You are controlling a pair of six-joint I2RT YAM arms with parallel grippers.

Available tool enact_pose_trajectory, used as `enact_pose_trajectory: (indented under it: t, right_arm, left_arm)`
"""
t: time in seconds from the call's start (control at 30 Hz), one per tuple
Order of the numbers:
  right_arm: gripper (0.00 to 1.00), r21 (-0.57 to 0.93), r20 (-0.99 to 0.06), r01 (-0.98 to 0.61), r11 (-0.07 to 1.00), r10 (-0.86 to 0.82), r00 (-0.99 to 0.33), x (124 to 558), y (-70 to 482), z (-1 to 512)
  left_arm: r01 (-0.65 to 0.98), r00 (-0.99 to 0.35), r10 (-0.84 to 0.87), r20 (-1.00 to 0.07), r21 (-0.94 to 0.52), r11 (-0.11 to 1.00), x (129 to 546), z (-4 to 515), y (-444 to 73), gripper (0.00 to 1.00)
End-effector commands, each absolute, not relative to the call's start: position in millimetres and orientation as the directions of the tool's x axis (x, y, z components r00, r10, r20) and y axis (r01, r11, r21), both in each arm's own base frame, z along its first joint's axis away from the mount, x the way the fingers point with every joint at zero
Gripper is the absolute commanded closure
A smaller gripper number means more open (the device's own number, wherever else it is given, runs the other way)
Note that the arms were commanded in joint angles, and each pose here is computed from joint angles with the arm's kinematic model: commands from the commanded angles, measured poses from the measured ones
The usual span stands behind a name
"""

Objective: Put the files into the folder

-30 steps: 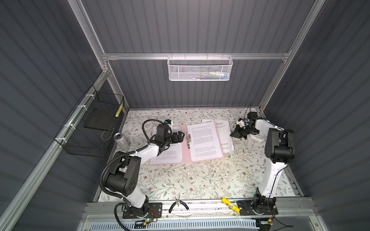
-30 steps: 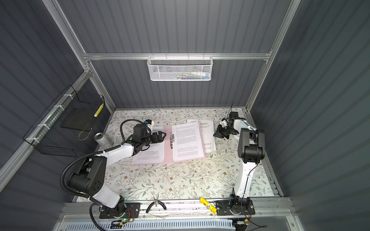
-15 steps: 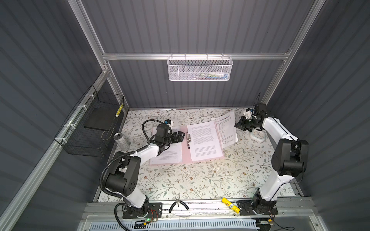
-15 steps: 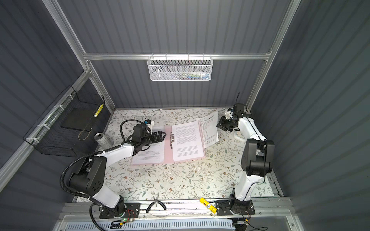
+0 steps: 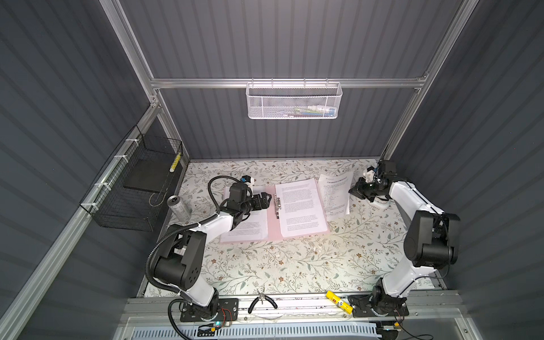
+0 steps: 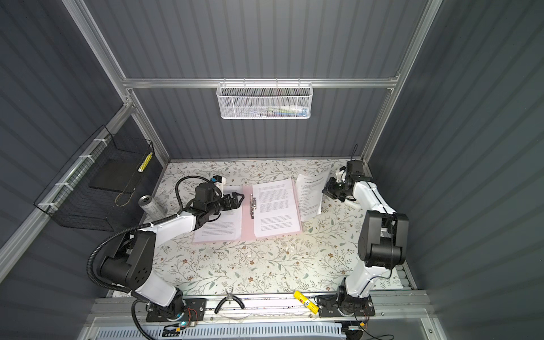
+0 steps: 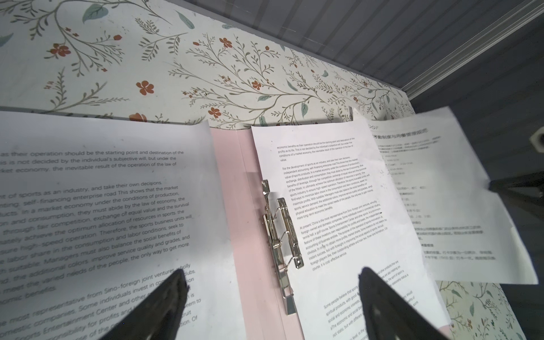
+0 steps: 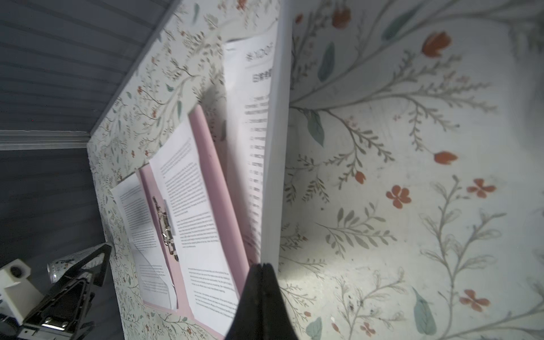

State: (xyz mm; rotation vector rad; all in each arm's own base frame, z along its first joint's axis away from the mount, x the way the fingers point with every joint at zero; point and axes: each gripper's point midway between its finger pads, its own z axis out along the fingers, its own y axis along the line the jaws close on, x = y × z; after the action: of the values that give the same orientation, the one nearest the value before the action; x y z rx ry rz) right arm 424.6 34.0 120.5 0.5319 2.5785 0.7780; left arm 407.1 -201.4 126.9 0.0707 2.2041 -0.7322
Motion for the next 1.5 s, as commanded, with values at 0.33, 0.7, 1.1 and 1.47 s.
enact_pose_trajectory:
  t: [0.33, 0.7, 1.1, 1.47]
  right_arm:
    - [1.00, 0.581, -0.498, 0.090, 0.809, 0.440, -0.747, 438, 38, 239]
    - [1.00, 0.575, -0.619, -0.169, 0.800, 0.291, -0.729, 445, 134, 328]
    - [0.84, 0.404, -0.622, -0.098, 0.909, 0.195, -0.759, 454, 132, 292]
    - [0.22, 0.459, -0.377, 0.387, 0.800, 0.570, -0.730, 410, -42, 170]
  left_arm:
    - [0.278, -0.685, -0.197, -0.701, -0.502, 0.819, 408, 124, -202, 0.09]
    - [0.271, -0.669, -0.202, -0.715, -0.488, 0.830, 404, 126, -196, 0.08]
    - [0.251, -0.666, -0.211, -0.715, -0.482, 0.839, 398, 123, -190, 0.09]
    - [0.335, -0.672, -0.156, -0.724, -0.486, 0.807, 413, 143, -230, 0.08]
